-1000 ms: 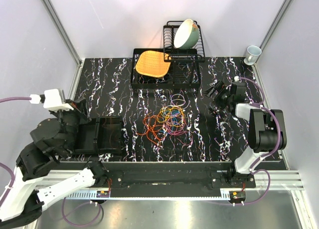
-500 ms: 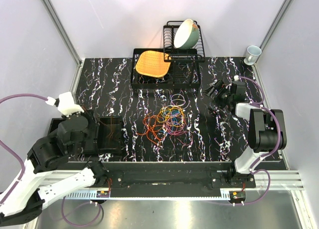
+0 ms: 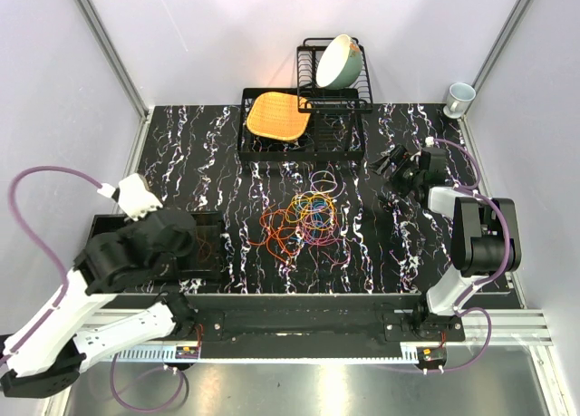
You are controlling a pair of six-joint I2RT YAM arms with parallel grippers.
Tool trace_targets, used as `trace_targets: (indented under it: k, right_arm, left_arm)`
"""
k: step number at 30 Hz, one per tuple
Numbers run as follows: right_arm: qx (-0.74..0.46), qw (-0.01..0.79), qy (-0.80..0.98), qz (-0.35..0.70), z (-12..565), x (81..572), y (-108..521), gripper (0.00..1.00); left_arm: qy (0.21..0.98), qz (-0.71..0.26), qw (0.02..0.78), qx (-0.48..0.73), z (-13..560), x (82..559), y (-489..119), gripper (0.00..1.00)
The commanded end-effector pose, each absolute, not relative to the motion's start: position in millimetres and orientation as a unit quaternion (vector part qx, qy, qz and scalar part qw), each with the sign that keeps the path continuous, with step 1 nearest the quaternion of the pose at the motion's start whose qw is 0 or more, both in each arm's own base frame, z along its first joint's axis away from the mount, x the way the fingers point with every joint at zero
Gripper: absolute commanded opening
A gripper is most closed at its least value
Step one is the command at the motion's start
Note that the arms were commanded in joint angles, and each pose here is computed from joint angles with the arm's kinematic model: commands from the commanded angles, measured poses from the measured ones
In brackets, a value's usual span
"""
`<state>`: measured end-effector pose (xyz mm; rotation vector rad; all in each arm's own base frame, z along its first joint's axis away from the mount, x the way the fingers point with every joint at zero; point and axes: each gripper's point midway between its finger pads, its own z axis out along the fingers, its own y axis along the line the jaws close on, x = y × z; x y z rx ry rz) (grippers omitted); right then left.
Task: Untangle the cables
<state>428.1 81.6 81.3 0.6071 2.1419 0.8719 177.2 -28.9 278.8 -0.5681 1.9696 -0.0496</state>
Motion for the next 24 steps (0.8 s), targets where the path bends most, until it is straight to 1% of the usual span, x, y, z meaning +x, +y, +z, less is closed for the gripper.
trace_targets:
  k: [1, 4, 8, 9, 10, 11, 12, 13, 14, 16, 21, 24]
  right_arm:
    - [0.221, 0.386, 0.821, 0.357, 99, 441, 84, 1.00]
    - [0.221, 0.385, 0.821, 0.358, 99, 441, 84, 1.00]
    - [0.221, 0.385, 0.821, 0.358, 100, 441, 84, 1.00]
    - [0.221, 0.385, 0.821, 0.358, 99, 441, 84, 1.00]
    - [0.221, 0.385, 0.821, 0.358, 100, 441, 84, 1.00]
    - [0.221, 0.386, 0.821, 0.359, 100, 441, 84, 1.00]
    - [0.221, 0.385, 0.821, 0.358, 99, 441, 84, 1.00]
    - [0.221, 0.386, 0.821, 0.358, 100, 441, 84, 1.00]
    - [0.222, 0.384, 0.822, 0.358, 99, 441, 84, 1.00]
    - [0.221, 0.385, 0.821, 0.358, 99, 441, 84, 1.00]
    - [0.222, 0.383, 0.822, 0.357, 97, 442, 84, 1.00]
    - [0.222, 0.384, 0.822, 0.357, 97, 443, 84, 1.00]
  left_arm:
    - [0.829, 0.009, 0.501, -0.249, 254, 173, -23, 0.00]
    - [0.833, 0.045, 0.495, -0.244, 249, 178, -21, 0.00]
    - [0.847, 0.108, 0.465, -0.235, 233, 190, -16, 0.00]
    - [0.844, 0.122, 0.459, -0.249, 231, 193, -8, 0.00]
    - [0.839, 0.111, 0.465, -0.260, 232, 202, -9, 0.00]
    - [0.852, 0.113, 0.451, -0.241, 225, 204, -8, 0.00]
    - [0.847, 0.118, 0.446, -0.264, 222, 208, 4, 0.00]
    - [0.846, 0.106, 0.454, -0.258, 225, 217, 4, 0.00]
    - [0.857, 0.086, 0.438, -0.256, 215, 219, 1, 0.00]
    - [0.856, 0.089, 0.431, -0.273, 210, 227, 12, 0.00]
    - [0.874, 0.091, 0.390, -0.276, 187, 233, 13, 0.00]
    - [0.882, 0.071, 0.377, -0.274, 180, 233, 5, 0.00]
